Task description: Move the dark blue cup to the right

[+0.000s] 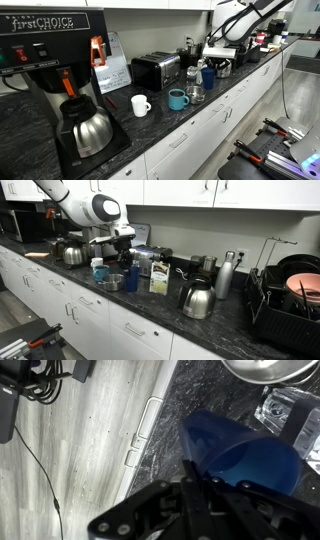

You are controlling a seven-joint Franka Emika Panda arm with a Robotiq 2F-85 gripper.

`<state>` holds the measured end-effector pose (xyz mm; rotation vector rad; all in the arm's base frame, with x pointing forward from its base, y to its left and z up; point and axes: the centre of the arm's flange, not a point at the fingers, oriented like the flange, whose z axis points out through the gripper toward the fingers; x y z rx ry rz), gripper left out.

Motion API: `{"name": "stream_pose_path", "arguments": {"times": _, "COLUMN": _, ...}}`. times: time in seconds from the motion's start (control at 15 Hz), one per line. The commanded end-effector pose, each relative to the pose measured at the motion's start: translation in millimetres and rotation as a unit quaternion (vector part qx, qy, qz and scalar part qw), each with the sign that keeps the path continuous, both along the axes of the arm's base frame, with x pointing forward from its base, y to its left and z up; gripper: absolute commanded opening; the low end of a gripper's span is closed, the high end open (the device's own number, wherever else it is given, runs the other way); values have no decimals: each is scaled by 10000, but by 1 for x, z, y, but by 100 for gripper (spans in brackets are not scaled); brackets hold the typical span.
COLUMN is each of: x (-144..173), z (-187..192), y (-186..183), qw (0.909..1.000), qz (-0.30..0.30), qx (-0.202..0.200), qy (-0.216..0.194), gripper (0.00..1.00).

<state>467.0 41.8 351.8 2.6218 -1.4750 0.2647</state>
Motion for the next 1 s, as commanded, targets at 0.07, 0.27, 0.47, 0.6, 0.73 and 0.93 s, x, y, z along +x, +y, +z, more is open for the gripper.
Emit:
{"name": "stream_pose_path", "arguments": {"times": 0.07, "x": 15, "z": -9, "y": 13, "qw": 9999, "qz": -71, "qx": -42, "qy": -89, "gripper": 1}}
{"name": "stream_pose_path", "arguments": {"times": 0.27, "x": 14, "z": -11, "y": 17, "qw": 9999, "qz": -81, "qx": -46, "qy": -68, "gripper": 1}}
{"name": "stream_pose_path", "arguments": {"times": 0.47, "x": 11, "z": -11, "y": 19, "qw": 10000, "qz": 4, "qx": -23, "qy": -66, "gripper": 1}}
{"name": "stream_pose_path", "arguments": {"times": 0.6, "x": 10, "z": -13, "y": 22, "qw": 10000, "qz": 71, "qx": 9, "qy": -57, "gripper": 1}}
{"name": "stream_pose_path", "arguments": {"times": 0.73, "x": 8, "z": -15, "y": 26, "qw": 9999, "qz": 127, "qx": 22, "qy": -34, "gripper": 1}}
{"name": "stream_pose_path", "arguments": {"times": 0.93, "x": 4, "z": -19, "y": 28, "qw": 9999, "qz": 150, "qx": 19, "qy": 31, "gripper": 1}}
